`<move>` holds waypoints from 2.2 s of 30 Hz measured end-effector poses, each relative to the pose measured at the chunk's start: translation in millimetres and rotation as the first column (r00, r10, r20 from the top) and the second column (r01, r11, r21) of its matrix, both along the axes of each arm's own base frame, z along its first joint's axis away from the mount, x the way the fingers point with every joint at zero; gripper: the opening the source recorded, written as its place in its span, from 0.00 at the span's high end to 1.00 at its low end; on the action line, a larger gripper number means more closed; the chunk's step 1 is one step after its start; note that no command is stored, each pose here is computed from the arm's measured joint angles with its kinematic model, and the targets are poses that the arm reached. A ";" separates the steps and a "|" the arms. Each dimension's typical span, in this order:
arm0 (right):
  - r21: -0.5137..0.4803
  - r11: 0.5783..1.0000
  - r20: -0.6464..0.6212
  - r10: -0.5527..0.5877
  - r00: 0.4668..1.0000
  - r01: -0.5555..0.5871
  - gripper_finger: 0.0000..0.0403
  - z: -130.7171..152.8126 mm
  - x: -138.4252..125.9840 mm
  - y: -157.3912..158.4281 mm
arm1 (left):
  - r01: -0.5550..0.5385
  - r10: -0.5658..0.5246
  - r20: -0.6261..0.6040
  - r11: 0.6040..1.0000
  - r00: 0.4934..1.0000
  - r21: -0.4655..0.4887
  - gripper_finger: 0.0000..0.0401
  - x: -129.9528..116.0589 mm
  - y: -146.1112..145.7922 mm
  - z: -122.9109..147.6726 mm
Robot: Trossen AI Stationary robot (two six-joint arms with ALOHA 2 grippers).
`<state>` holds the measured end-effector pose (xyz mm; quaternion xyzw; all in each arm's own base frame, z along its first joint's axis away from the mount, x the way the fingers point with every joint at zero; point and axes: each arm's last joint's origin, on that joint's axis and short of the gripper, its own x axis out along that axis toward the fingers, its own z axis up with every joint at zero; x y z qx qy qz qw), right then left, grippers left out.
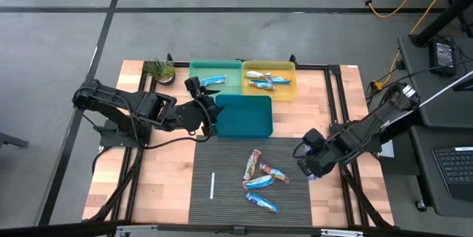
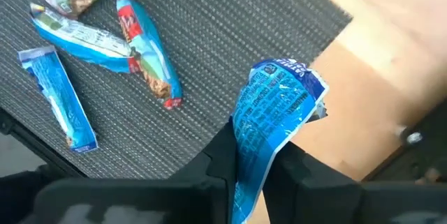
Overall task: Pick and place Granola Bars by type
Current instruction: Put the blue granola bar into the blue bin
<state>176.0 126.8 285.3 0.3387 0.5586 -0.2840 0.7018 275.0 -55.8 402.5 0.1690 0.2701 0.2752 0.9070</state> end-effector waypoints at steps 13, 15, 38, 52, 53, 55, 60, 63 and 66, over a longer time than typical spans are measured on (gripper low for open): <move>-0.109 0.978 0.093 0.191 0.977 -0.180 0.86 24.8 3.6 -65.6 | -0.016 0.016 0.020 1.000 1.000 -0.021 0.43 0.0 0.1 0.0; -0.123 0.966 0.095 0.240 0.966 -0.228 0.86 26.3 7.2 -78.5 | -0.016 0.017 0.018 1.000 1.000 -0.017 0.43 -0.1 0.2 0.1; -0.308 0.812 0.266 0.575 0.774 -0.496 0.86 75.1 58.0 -201.3 | -0.117 0.129 0.123 0.988 0.984 -0.100 0.43 0.7 4.8 1.6; -0.349 0.710 0.180 0.691 0.700 -0.612 0.86 63.1 118.3 -230.5 | -0.131 0.148 0.144 0.983 0.978 -0.125 0.43 0.6 4.7 1.7; -0.355 0.702 0.177 0.698 0.693 -0.617 0.86 60.4 121.9 -231.9 | -0.131 0.148 0.144 0.983 0.978 -0.125 0.43 0.6 4.7 1.7; -0.361 0.687 0.170 0.713 0.680 -0.631 0.86 54.7 128.9 -233.5 | -0.131 0.148 0.144 0.983 0.978 -0.125 0.43 0.6 4.7 1.7; -0.359 0.667 0.202 0.739 0.643 -0.653 0.86 36.3 146.6 -237.1 | -0.130 0.148 0.144 0.983 0.978 -0.126 0.43 0.6 4.7 1.7; -0.349 0.649 0.235 0.759 0.607 -0.676 0.86 20.8 154.8 -237.7 | -0.132 0.151 0.148 0.982 0.977 -0.132 0.43 0.6 4.7 1.7; -0.338 0.637 0.233 0.770 0.594 -0.693 0.86 1.8 159.9 -235.7 | -0.139 0.164 0.163 0.978 0.973 -0.154 0.43 0.6 4.7 1.7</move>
